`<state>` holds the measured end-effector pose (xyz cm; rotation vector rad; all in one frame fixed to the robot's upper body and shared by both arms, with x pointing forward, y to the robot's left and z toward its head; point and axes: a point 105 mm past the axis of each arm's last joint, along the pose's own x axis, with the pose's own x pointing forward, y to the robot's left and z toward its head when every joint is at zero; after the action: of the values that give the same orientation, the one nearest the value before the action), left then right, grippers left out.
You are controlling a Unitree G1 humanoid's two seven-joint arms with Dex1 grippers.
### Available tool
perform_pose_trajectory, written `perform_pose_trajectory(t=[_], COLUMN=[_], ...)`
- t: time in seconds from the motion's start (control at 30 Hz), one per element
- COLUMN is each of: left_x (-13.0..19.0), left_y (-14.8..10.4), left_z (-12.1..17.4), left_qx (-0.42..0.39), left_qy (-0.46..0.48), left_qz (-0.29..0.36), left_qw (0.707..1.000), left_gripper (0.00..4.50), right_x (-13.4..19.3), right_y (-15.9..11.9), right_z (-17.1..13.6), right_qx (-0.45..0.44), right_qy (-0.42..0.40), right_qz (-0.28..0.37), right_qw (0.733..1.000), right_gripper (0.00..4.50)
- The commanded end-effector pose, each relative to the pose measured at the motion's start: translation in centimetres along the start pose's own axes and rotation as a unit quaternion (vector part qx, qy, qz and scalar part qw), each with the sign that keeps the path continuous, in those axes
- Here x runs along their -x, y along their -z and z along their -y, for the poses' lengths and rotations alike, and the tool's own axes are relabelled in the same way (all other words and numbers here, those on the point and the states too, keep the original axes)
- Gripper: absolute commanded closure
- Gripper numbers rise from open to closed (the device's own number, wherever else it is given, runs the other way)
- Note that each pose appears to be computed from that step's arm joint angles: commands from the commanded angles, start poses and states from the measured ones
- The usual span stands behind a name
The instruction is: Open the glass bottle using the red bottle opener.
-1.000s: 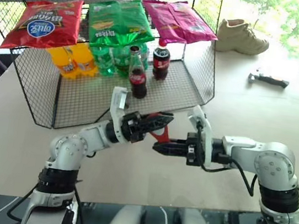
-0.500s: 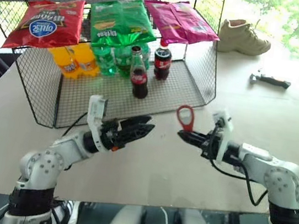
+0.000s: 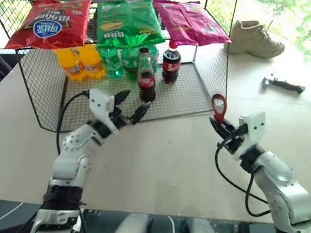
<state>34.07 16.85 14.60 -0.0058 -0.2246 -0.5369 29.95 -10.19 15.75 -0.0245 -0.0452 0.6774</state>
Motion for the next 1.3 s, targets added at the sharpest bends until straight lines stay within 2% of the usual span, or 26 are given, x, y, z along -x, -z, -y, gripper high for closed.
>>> perform_pose_trajectory(t=[0.03,0.37,0.93,1.3], left_x=[-1.0,-2.5,-6.9,-9.0], left_y=[-0.9,-1.3,0.1,0.4], left_z=[-0.6,-1.8,-3.2,-4.1], left_qx=[-0.053,-0.083,-0.048,-0.046], left_qy=[-0.024,-0.046,-0.068,-0.071], left_qz=[0.023,0.038,0.046,0.036], left_qw=[0.998,0.995,0.995,0.996], left_gripper=[0.09,0.09,0.09,0.09], right_x=[-0.1,-0.2,-1.0,-1.0], right_y=[-1.3,-1.2,-1.2,-1.1], right_z=[-0.2,-0.6,-2.9,-3.0], right_qx=[0.019,0.022,0.019,0.027], right_qy=[-0.001,-0.003,-0.019,-0.019], right_qz=[0.028,0.029,0.039,0.034], right_qw=[0.999,0.999,0.999,0.999], right_gripper=[4.50,4.50,4.50,4.50])
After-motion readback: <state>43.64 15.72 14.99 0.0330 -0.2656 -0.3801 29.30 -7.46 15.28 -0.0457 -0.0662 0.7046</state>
